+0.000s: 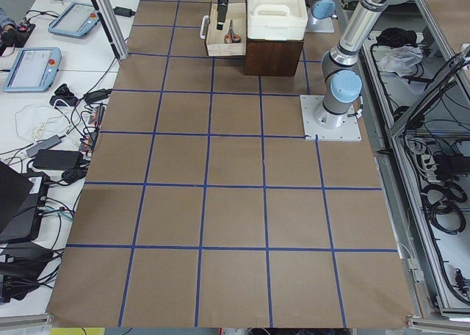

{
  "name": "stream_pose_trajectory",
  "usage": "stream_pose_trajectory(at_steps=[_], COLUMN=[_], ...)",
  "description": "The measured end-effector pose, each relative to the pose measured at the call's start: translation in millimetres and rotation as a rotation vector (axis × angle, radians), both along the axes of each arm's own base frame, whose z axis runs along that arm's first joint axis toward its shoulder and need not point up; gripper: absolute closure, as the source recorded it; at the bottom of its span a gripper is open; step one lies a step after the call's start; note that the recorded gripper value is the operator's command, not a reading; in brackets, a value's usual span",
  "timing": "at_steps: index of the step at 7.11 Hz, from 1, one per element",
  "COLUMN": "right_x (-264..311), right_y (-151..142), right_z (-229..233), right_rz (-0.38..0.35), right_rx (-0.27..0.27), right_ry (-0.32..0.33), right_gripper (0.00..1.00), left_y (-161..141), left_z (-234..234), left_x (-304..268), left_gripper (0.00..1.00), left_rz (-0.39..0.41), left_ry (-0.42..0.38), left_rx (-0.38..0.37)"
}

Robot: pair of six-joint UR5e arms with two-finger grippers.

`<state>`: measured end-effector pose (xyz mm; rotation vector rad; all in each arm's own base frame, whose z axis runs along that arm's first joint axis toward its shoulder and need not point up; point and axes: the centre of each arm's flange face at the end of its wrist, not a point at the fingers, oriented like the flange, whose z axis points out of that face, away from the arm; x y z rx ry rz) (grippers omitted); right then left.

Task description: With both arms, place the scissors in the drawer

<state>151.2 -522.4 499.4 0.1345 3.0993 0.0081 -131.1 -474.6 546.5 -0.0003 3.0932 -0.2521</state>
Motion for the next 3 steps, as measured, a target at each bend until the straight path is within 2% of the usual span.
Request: stream_pose_trajectory(at_steps=[3], right_x=[0.1], right_y=[0.0], right_z=[0.0], right_rz=[0.004], right_rx=[0.000], right_ry=[-0.001], right_gripper=[0.00], left_y=[1.7], left_z=[-2.5], left_x=[0.1], left_gripper=[0.00], left_rz=[0.000], left_ry=[0.001], left_rx=[0.005])
